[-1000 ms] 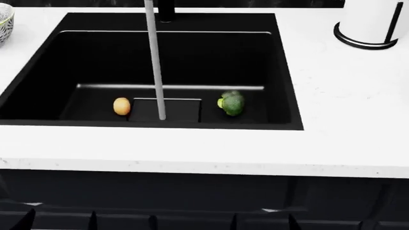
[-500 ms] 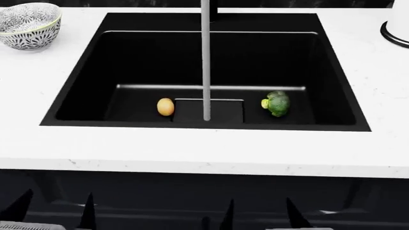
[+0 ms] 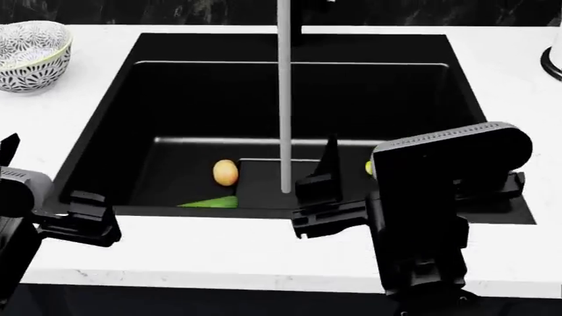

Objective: Pick the cucumbers and broccolis from the sink and place them in one bowl. Place the apricot in the other bowl. Then turn off the sink faucet.

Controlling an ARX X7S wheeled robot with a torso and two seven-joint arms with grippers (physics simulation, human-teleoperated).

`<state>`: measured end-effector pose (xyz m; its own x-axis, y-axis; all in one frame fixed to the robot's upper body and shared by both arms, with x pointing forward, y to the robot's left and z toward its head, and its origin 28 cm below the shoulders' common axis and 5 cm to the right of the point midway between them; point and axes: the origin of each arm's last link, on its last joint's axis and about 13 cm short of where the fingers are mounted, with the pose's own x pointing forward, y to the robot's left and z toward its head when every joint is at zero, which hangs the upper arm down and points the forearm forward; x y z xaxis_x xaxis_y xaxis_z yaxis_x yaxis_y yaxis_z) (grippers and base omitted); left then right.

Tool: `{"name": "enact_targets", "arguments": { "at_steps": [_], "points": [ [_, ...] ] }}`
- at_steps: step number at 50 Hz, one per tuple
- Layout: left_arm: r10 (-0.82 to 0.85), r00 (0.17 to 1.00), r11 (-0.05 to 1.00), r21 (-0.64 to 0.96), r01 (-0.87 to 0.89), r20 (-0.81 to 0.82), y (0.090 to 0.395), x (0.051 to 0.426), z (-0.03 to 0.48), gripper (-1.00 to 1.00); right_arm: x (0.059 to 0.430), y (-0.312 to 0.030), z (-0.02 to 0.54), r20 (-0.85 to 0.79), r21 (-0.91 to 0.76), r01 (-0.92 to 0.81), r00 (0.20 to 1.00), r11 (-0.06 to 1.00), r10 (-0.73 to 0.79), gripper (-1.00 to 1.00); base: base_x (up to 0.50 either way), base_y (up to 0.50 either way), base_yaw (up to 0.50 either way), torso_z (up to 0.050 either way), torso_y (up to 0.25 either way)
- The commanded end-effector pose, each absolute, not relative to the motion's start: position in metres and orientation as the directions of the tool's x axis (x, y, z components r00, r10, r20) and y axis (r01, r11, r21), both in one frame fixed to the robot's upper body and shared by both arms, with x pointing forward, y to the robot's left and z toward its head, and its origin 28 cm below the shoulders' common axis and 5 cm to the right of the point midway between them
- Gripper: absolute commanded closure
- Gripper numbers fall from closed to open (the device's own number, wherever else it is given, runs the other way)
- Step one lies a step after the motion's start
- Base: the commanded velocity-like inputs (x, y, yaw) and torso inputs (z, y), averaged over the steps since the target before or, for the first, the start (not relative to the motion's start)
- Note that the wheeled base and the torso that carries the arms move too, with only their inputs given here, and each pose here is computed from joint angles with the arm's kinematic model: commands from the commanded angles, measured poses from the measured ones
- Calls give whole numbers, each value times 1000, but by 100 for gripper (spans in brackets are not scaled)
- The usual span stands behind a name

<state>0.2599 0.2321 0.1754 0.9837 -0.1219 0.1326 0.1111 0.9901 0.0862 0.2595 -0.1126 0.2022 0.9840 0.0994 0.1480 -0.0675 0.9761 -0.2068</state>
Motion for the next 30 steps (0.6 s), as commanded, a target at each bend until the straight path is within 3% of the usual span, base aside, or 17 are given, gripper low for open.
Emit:
{"name": "enact_targets", "arguments": {
  "at_steps": [1, 30],
  "points": [
    [-151, 977, 985, 103, 136, 148, 232, 265, 198, -100, 258, -123, 238, 204, -232, -11, 977, 973, 60, -100, 500, 0, 0, 50, 123],
    [-156, 976, 984, 113, 139, 155, 229, 263, 204, -100, 248, -133, 256, 231, -284, 45, 973, 958, 23, -100, 493, -8, 0, 50, 122]
  ]
}}
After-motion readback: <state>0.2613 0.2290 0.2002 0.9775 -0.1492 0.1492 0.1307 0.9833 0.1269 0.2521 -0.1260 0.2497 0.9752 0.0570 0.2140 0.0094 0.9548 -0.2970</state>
